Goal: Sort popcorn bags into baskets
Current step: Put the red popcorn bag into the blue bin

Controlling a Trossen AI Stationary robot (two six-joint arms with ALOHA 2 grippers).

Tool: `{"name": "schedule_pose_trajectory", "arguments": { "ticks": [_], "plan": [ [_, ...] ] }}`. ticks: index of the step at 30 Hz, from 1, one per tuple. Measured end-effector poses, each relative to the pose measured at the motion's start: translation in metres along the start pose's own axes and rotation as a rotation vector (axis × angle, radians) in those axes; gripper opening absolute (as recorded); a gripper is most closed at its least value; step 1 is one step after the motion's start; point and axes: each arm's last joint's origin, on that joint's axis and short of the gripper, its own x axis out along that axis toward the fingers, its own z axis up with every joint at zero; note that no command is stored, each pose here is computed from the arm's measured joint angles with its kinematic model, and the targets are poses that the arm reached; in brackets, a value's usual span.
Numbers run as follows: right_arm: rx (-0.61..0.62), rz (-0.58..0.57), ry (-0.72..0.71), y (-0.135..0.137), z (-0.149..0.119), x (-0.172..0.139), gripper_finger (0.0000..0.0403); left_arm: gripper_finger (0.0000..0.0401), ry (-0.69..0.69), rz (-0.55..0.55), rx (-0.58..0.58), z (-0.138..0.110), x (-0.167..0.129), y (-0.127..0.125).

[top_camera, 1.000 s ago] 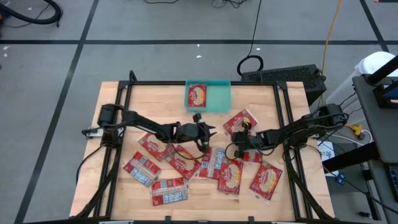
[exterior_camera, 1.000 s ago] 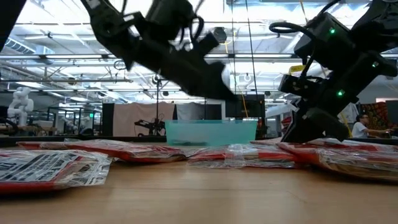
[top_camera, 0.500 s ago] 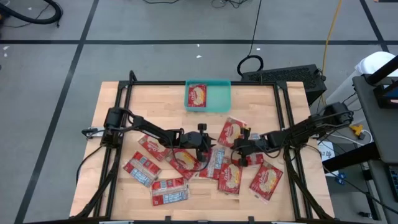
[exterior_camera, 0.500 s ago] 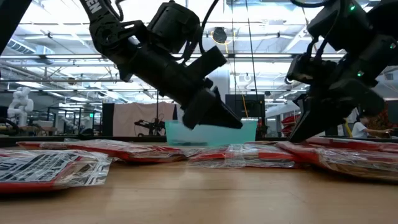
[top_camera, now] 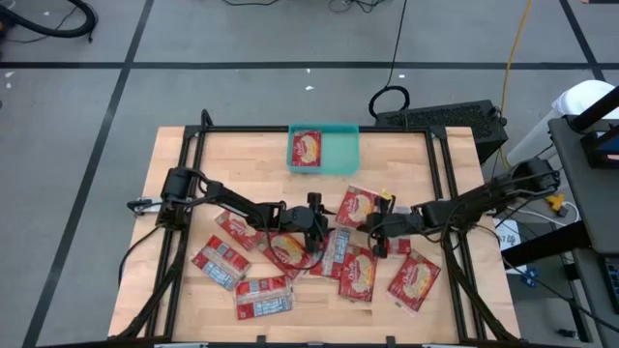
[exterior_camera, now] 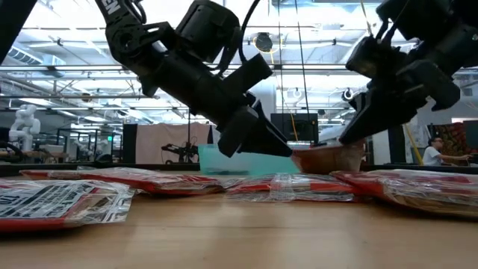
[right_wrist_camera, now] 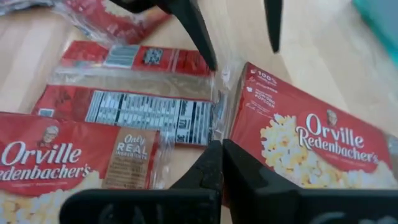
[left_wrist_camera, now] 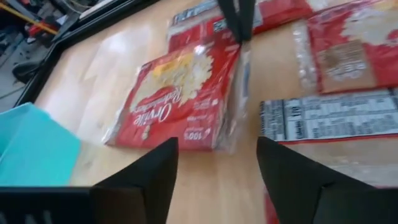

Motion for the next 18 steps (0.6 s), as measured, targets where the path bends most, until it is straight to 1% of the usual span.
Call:
{"name": "schedule_pose_trajectory", "arguments": {
  "ticks": [2, 5, 9, 11, 13, 18],
  "plan": [
    [-0.005, 0.004, -0.014, 0.0, 0.002, -0.002, 0.0, 0.0228, -0.004, 0.009, -0.004, -0.001, 0.002, 0.003],
    [0.0, 0.029, -0.03, 0.0, 0.004, -0.006, 0.0, 0.0222, -0.022, 0.021, 0.025, -0.005, 0.006, 0.003],
    [0.01, 0.035, -0.045, 0.0, 0.006, -0.008, 0.0, 0.019, -0.106, 0.048, 0.077, -0.005, 0.014, -0.001],
    [0.012, 0.034, -0.046, 0.0, 0.007, -0.008, 0.0, 0.0162, -0.146, 0.062, 0.087, -0.003, 0.015, -0.003],
    [0.021, 0.035, -0.046, 0.0, 0.007, -0.008, 0.0, 0.0126, -0.149, 0.062, 0.108, -0.003, 0.015, -0.004],
    [0.081, 0.034, -0.054, 0.0, 0.008, -0.009, 0.0, 0.0025, -0.148, 0.059, 0.161, -0.003, 0.014, -0.006]
  ]
}}
